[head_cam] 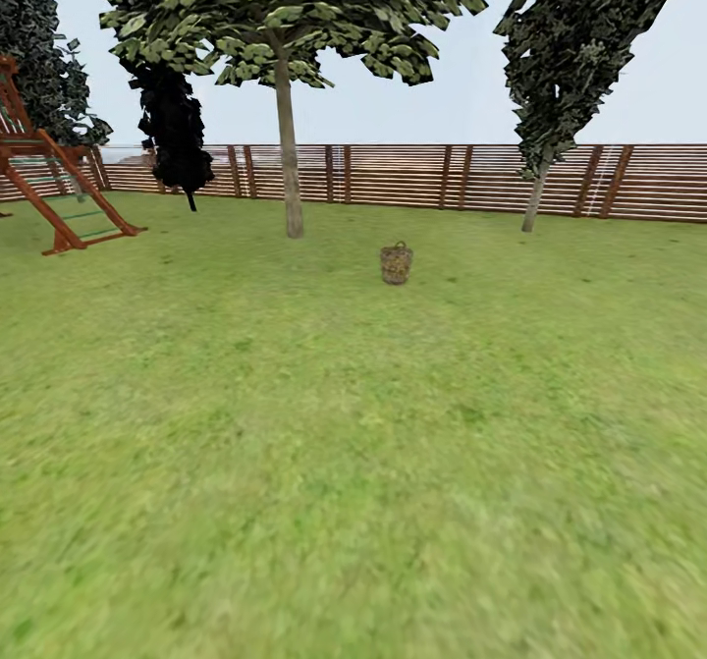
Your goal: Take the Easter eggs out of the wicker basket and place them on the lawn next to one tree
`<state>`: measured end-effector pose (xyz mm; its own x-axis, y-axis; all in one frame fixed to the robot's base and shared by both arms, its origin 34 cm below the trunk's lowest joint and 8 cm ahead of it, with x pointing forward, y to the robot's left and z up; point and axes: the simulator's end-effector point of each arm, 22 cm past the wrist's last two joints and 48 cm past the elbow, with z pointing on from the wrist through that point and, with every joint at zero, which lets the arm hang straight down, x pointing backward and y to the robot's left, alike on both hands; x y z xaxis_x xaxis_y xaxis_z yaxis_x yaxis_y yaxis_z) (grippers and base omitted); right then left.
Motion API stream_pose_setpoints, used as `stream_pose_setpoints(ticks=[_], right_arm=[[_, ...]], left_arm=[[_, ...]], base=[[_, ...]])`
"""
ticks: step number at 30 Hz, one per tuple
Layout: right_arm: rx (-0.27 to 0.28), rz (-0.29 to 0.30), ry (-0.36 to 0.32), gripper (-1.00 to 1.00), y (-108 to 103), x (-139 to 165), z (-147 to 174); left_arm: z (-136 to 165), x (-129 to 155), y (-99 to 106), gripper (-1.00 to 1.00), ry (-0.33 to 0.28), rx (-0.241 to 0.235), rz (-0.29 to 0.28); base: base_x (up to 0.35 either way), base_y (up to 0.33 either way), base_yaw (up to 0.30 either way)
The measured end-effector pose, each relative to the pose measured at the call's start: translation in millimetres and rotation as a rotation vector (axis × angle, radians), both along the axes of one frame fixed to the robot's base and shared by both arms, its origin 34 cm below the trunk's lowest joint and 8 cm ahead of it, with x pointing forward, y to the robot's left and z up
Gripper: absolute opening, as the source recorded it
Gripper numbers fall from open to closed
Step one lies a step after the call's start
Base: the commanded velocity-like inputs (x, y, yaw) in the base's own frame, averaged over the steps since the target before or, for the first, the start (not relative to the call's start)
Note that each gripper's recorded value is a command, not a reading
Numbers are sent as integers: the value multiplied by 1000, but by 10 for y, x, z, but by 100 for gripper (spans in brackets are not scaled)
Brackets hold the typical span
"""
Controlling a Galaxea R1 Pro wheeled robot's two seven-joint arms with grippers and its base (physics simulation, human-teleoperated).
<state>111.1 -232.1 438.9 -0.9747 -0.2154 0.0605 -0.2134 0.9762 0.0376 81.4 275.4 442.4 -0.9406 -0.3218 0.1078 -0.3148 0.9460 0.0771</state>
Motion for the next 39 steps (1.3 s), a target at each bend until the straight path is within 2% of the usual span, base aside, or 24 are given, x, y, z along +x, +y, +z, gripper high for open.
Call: stream_pose_setpoints(ticks=[18, 39], right_arm=[[0, 0, 0, 100, 0, 0, 0], [0, 0, 0, 100, 0, -1, 0]], left_arm=[[7, -50, 1, 100, 7, 1, -3], [25, -165, 3, 100, 18, 3, -1]], base=[[303, 143, 0], [301, 13, 0]])
